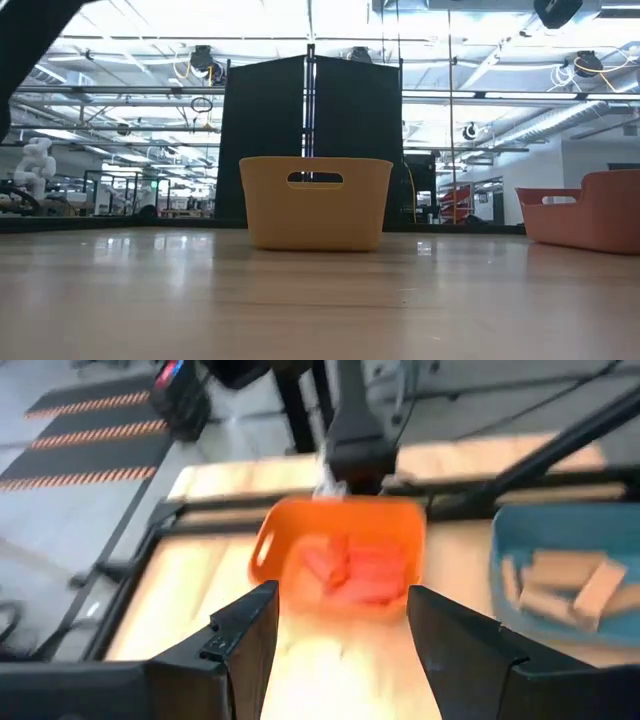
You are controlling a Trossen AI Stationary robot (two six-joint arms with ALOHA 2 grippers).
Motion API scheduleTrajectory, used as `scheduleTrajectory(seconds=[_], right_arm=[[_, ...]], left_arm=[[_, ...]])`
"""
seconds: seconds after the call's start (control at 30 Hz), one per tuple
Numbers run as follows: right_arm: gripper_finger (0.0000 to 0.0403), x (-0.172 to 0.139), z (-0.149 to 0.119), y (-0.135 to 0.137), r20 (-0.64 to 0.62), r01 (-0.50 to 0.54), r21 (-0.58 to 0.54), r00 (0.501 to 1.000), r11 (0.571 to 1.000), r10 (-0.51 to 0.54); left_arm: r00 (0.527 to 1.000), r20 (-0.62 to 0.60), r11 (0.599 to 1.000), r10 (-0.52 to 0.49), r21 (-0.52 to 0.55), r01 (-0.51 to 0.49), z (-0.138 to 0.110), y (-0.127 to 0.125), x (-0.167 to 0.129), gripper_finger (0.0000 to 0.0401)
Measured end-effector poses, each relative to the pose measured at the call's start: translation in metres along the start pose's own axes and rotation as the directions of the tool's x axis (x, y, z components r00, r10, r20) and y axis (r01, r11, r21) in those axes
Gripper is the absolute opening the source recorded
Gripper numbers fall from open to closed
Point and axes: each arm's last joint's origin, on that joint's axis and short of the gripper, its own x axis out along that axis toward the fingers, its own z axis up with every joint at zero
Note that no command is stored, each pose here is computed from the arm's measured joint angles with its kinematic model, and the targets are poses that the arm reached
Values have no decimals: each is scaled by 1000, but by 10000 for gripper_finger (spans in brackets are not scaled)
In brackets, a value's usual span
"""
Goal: Sort blocks
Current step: Return to Home Position
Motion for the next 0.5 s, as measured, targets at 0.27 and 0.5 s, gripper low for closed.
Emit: scheduleTrajectory(seconds=[0.27, 0.5], right_arm=[[160, 6, -7, -3, -3, 7, -51, 1000, 999, -7], [160, 26, -24, -11, 76, -23, -34, 997, 999, 25]], left_arm=[[983, -171, 997, 73, 22, -70, 1, -2, -77, 219], [973, -136, 982, 184, -13, -188, -22, -13, -142, 219]])
